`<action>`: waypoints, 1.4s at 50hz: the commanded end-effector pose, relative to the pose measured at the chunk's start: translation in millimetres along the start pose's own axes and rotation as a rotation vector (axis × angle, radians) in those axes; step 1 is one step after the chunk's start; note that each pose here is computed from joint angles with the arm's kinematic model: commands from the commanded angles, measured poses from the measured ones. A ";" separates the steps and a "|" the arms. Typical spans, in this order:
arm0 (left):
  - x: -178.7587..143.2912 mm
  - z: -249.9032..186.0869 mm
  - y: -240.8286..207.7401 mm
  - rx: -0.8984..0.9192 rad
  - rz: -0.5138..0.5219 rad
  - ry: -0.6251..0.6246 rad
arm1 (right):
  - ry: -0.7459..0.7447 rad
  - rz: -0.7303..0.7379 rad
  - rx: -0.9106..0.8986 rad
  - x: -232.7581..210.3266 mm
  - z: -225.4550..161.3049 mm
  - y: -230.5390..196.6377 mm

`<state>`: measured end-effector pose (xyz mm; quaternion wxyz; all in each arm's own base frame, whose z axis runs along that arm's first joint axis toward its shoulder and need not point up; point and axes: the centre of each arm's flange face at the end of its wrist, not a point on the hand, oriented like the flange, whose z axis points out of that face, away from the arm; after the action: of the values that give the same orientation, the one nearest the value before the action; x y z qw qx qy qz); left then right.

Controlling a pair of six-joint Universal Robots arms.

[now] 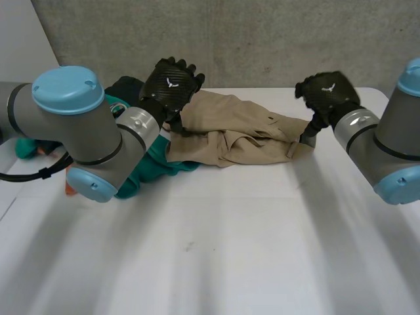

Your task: Fold the laundry.

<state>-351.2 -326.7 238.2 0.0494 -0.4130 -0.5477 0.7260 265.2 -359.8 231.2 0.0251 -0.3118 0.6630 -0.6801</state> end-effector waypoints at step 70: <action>46.6 -86.9 -17.5 -0.133 -0.237 0.130 | 0.132 0.229 -0.036 58.1 51.3 38.9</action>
<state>-312.6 -230.5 287.9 0.1319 -0.3600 -0.5935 0.7077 225.0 -406.2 296.5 0.0982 -0.2100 0.6447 -0.7285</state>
